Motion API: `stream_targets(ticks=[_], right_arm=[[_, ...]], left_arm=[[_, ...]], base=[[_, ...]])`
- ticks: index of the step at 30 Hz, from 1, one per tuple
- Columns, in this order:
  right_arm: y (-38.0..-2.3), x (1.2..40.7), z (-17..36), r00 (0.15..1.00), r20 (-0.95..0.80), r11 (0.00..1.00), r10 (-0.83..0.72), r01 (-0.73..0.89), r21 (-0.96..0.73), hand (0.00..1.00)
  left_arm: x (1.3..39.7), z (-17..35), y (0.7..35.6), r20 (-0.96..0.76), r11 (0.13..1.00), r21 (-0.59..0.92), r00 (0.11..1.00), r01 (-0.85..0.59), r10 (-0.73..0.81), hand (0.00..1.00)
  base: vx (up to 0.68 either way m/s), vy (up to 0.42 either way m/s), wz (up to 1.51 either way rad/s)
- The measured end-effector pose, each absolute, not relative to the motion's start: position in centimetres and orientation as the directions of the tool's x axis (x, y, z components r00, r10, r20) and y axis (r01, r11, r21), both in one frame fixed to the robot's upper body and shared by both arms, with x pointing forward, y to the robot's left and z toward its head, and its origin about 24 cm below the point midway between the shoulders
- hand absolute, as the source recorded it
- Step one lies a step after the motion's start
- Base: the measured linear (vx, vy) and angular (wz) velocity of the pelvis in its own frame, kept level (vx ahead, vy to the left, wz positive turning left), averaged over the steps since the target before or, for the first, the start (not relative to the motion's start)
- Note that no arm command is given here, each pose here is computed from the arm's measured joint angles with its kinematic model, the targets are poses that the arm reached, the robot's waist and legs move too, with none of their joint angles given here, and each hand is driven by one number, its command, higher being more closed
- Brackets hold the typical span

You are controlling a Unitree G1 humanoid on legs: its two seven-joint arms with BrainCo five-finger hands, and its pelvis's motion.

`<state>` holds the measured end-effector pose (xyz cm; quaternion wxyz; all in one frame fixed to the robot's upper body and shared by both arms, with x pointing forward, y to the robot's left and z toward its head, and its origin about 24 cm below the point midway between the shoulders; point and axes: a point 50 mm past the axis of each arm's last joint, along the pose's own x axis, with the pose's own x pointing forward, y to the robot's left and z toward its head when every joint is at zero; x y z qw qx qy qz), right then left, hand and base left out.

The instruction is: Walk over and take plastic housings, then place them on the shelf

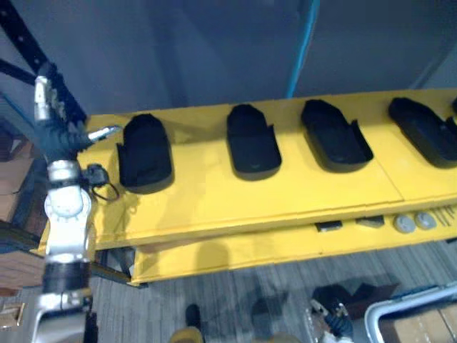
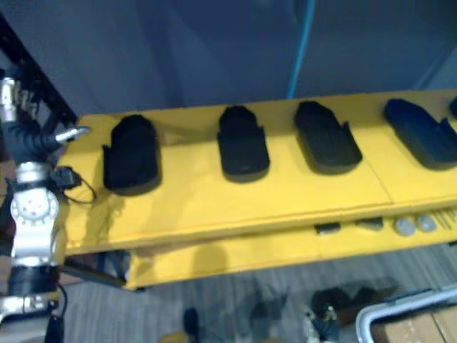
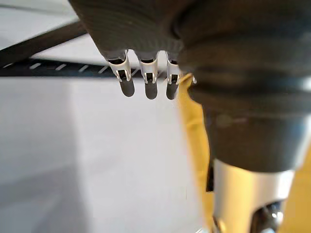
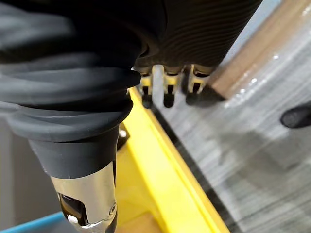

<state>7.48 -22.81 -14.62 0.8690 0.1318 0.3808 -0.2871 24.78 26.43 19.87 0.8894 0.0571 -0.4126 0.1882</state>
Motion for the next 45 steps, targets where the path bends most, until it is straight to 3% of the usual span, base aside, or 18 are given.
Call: stream_targets(ticks=[6, 10, 13, 15, 18, 23, 28, 35, 40, 45], right_arm=[[-22.7, 6.6, -15.3, 0.495, -0.779, 0.794, -0.386, 0.608, -0.006, 0.0], [-23.0, 6.6, -15.6, 0.46, -0.813, 0.802, -0.356, 0.597, -0.014, 0.0], [-23.1, 5.2, -16.1, 0.393, -0.857, 0.797, -0.332, 0.603, -0.033, 0.0], [-22.9, 4.9, -16.4, 0.358, -0.88, 0.795, -0.311, 0.606, -0.035, 0.0], [-22.5, 5.2, -16.5, 0.331, -0.897, 0.79, -0.294, 0.613, -0.033, 0.0], [-22.0, 6.9, -16.4, 0.358, -0.892, 0.773, -0.276, 0.634, 0.015, 0.0], [-21.8, 7.3, -16.3, 0.37, -0.887, 0.765, -0.276, 0.644, 0.031, 0.0], [-21.5, 7.1, -16.4, 0.355, -0.897, 0.73, -0.266, 0.681, 0.053, 0.0], [-21.5, 6.9, -16.5, 0.349, -0.898, 0.722, -0.267, 0.69, 0.053, 0.0], [-21.6, 6.7, -16.5, 0.35, -0.897, 0.719, -0.271, 0.693, 0.053, 0.0]], left_arm=[[21.0, 18.3, 26.1, 0.821, 0.783, -0.08, 0.405, -0.616, 0.403, 0.0], [18.5, 17.8, 27.1, 0.838, 0.63, -0.118, 0.263, -0.767, 0.477, 0.0], [17.0, 16.4, 28.0, 0.796, 0.532, -0.154, 0.215, -0.833, 0.566, 0.0], [16.5, 15.6, 28.7, 0.763, 0.482, -0.153, 0.206, -0.863, 0.613, 0.0], [15.5, 11.4, 30.6, 0.629, 0.39, -0.066, 0.264, -0.919, 0.731, 0.0], [14.3, 5.1, 31.3, 0.395, 0.359, 0.07, 0.356, -0.931, 0.847, 0.0], [14.3, 5.1, 30.8, 0.392, 0.391, -0.006, 0.358, -0.92, 0.848, 0.0], [16.4, 4.9, 29.4, 0.329, 0.569, -0.06, 0.522, -0.82, 0.787, 0.0], [20.1, 7.0, 28.3, 0.387, 0.757, -0.035, 0.69, -0.652, 0.612, 0.0], [22.7, 10.2, 27.3, 0.486, 0.864, 0.034, 0.763, -0.503, 0.425, 0.0]], base=[[-0.04, 0.006, 0.28], [-0.14, 0.018, 0.3], [0.02, 0.035, 0.33], [0.01, 0.041, 0.34], [-0.01, 0.005, 0.17], [0.01, -0.007, 0.13], [0.03, -0.02, -0.01], [0.04, -0.036, -0.05], [0.07, -0.033, -0.24], [0.07, -0.035, -0.22]])
